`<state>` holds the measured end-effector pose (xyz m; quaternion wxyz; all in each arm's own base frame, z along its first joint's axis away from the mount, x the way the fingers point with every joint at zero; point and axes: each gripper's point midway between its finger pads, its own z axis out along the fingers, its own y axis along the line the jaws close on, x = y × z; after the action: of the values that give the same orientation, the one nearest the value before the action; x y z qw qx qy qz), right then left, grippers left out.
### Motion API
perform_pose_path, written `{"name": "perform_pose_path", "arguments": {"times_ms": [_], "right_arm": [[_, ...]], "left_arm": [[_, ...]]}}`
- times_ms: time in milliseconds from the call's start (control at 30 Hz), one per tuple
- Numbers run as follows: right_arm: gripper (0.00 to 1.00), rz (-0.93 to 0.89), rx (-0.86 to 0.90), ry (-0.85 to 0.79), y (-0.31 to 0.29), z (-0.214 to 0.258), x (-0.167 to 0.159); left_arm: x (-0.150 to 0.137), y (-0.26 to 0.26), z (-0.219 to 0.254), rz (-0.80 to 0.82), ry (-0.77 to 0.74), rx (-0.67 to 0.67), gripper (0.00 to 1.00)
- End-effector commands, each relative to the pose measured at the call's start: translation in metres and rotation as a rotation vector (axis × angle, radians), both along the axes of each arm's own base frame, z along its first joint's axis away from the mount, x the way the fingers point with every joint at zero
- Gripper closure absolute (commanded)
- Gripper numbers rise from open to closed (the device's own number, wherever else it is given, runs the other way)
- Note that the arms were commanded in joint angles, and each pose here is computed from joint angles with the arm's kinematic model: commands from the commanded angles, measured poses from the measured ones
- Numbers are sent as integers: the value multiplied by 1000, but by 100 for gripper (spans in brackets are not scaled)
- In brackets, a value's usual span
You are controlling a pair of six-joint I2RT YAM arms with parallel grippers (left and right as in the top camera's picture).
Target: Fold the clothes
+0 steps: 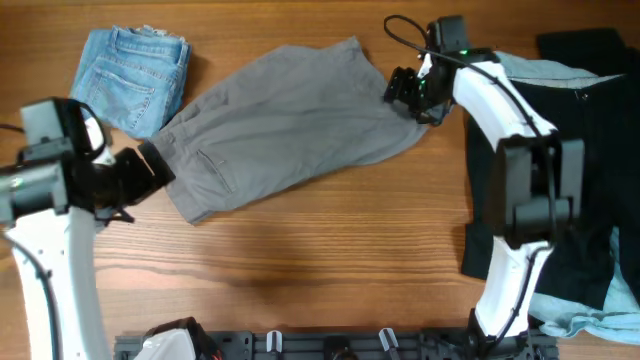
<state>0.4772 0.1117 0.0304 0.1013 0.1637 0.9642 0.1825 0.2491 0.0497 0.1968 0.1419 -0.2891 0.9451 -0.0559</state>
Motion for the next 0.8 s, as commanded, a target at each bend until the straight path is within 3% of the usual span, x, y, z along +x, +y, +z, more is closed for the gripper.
{"name": "perform_pose_path", "arguments": {"times_ms": [0,100,167,267,367,433,467,533,600,667,733,767], "right_arm": [[11,33,39,19,9,-17,1],[22,77,-50,8,-4,-23,0],[26,232,-52,-56,0,-17,2],[16,244,-90,-133,-18,21,7],[8,240,-105,-238,-29,44,24],[8,281,-118,-264,-26,31,32],[7,294,-113,-254,-19,20,32],[8,365,-53,-231,3,-1,25],[13,464,6,-202,27,-8,9],[20,511,-44,-110,33,-19,-15],[21,501,-118,-57,21,-29,-24],[30,502,-122,-41,19,-34,-29]], "left_arm": [[-5,-7,-59,39,118,-69,0],[2,-20,-118,23,150,-159,0],[6,-21,-145,20,163,-173,0],[7,-16,-179,24,231,-166,9],[13,-14,-204,25,264,-168,43],[8,-15,-214,26,304,-177,77],[7,-15,-215,28,308,-178,86],[7,-15,-214,28,307,-178,87],[8,-15,-214,28,306,-177,94],[11,-10,-212,30,301,-152,96],[16,-4,-210,33,291,-123,96],[19,-2,-208,33,283,-115,96]]}}
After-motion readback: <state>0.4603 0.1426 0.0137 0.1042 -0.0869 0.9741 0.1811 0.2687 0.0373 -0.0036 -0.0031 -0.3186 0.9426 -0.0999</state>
